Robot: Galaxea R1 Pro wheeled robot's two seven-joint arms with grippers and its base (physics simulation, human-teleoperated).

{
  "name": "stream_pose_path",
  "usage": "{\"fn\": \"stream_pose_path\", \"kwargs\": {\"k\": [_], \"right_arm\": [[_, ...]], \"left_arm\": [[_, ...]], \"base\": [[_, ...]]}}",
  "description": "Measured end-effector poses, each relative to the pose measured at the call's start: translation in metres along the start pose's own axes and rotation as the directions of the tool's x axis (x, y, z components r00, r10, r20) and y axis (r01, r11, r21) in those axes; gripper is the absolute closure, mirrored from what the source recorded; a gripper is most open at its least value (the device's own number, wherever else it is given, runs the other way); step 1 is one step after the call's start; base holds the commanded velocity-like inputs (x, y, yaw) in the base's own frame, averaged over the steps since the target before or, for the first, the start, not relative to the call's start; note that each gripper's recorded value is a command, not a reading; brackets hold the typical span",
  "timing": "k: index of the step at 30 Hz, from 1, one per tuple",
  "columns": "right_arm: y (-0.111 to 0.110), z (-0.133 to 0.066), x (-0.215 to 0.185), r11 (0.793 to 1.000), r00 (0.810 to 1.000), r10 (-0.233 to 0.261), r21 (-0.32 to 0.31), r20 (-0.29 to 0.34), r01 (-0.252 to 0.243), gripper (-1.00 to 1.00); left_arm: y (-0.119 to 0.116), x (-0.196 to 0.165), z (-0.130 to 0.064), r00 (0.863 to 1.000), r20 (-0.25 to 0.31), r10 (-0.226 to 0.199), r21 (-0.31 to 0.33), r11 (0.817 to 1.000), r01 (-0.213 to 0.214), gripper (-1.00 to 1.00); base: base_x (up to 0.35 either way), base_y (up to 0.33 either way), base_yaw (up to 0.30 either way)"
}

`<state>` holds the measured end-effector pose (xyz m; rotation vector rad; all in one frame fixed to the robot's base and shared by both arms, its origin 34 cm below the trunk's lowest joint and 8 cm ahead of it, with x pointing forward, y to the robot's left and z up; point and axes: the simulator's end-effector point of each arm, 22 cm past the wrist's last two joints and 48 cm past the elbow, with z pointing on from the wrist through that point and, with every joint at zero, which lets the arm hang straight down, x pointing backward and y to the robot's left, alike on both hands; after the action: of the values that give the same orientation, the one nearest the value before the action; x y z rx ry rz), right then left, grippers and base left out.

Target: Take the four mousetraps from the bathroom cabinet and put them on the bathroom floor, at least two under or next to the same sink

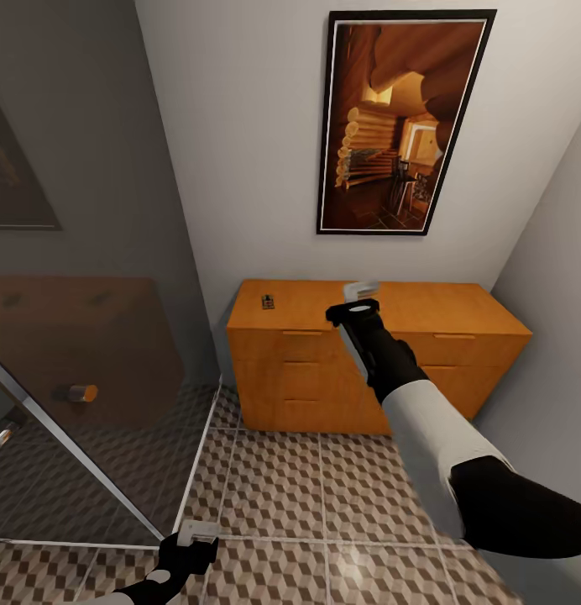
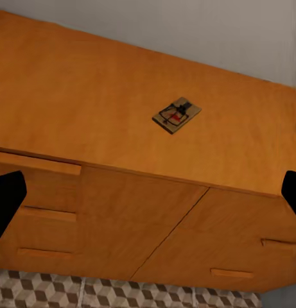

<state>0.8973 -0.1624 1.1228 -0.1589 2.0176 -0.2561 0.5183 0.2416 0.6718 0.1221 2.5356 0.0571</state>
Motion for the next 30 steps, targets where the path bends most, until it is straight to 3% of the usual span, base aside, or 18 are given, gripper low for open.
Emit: {"fn": "stream_pose_path", "kwargs": {"k": [6, 16, 30], "right_arm": [[-0.012, 0.005, -0.052, 1.0, 1.0, -0.014, 0.008, 0.021, 0.014, -1.0], [0.008, 0.006, -0.053, 0.996, 1.0, -0.007, -0.087, 0.016, 0.008, -1.0], [0.011, 0.005, -0.063, 0.995, 0.998, 0.002, -0.101, 0.055, 0.003, -1.0]], "left_arm": [[0.0, 0.0, 0.0, 1.0, 0.0, -0.001, 0.0, 1.0, 0.001, -1.0], [0.0, 0.0, 0.0, 1.0, 0.0, -0.001, 0.0, 1.0, 0.001, -1.0], [0.0, 0.0, 0.0, 1.0, 0.0, -0.001, 0.0, 1.0, 0.001, -1.0]], "base": [[0.0, 0.0, 0.0], [0.0, 0.0, 0.0], [0.0, 0.0, 0.003]]}}
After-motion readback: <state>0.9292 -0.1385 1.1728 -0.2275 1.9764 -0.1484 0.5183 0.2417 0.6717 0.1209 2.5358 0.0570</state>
